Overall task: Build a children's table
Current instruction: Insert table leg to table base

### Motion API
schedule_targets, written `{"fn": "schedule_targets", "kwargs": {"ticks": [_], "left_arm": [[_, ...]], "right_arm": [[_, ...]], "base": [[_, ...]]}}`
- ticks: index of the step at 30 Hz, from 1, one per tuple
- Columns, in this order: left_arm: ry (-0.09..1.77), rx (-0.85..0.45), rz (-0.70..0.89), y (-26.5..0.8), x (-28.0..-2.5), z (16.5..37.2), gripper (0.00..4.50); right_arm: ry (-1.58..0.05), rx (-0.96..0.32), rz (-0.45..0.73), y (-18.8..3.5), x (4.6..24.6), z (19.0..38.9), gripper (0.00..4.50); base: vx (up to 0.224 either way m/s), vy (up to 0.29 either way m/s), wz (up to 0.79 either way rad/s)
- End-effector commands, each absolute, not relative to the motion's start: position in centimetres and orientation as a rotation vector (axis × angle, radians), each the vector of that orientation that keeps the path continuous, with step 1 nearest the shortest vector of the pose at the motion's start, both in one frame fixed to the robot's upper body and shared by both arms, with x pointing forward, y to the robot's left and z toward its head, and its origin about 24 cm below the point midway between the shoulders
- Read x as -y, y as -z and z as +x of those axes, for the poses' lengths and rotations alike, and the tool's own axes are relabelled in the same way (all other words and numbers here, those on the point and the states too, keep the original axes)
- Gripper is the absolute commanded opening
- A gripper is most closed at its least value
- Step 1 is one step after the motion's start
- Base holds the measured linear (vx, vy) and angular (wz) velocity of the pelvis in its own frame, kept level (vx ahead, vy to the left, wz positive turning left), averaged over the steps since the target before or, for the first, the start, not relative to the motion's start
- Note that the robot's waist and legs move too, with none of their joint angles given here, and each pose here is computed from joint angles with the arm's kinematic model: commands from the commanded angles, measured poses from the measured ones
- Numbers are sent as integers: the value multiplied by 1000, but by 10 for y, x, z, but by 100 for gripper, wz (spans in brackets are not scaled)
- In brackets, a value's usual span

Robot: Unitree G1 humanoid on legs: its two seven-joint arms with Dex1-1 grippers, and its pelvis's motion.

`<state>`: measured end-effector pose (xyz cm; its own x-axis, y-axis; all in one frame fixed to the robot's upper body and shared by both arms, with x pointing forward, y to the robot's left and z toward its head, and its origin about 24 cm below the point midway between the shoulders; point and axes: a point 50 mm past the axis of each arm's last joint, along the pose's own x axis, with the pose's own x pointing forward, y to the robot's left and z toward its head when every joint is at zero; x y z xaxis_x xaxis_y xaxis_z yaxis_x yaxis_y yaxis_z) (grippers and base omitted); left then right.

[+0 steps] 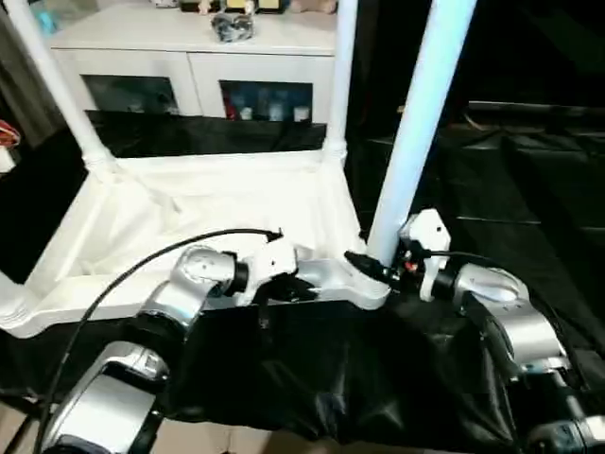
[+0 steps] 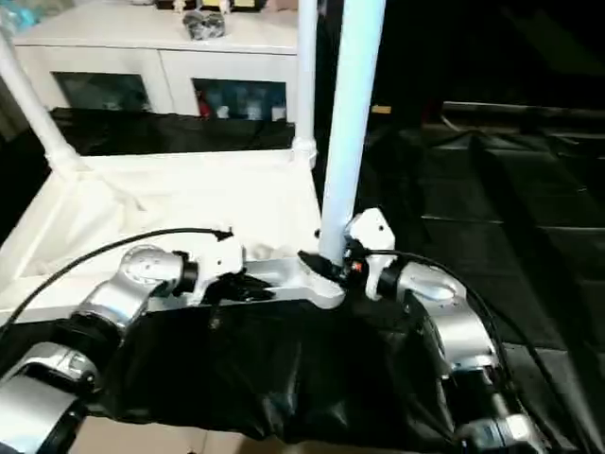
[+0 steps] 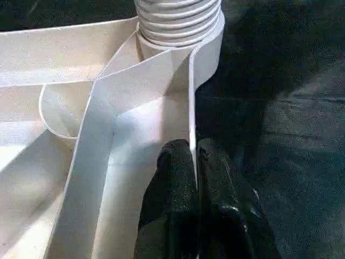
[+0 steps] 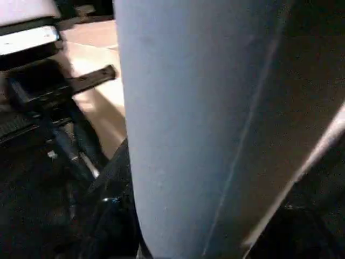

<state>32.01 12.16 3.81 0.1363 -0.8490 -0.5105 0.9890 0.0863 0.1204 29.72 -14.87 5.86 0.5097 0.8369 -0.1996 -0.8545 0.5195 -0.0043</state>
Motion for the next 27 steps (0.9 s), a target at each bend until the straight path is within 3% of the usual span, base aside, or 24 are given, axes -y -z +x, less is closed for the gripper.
{"fn": "schedule_targets", "kwargs": {"ticks": [1,8,13,15,22,27], "left_arm": [[1428,-322,507,-47,-124,324,0],[1429,-347,533,-50,-130,328,0],[1380,-349,534,-51,-134,331,0],[1358,-342,523,-51,-134,333,0],[1132,-324,504,-59,-129,351,0],[841,-317,460,-70,-115,372,0]], "right_arm": [[-1144,-359,-72,-23,139,279,189],[-1221,-369,-66,-16,141,277,189],[-1186,-362,-60,-12,139,282,189],[-1129,-354,-49,-11,140,287,189],[-701,-341,-25,-7,143,326,189],[-470,-396,-1,-4,135,343,189]], "base": [[0,0,0],[0,0,0],[0,0,0],[0,0,0],[-26,20,-11],[-7,11,-3]]}}
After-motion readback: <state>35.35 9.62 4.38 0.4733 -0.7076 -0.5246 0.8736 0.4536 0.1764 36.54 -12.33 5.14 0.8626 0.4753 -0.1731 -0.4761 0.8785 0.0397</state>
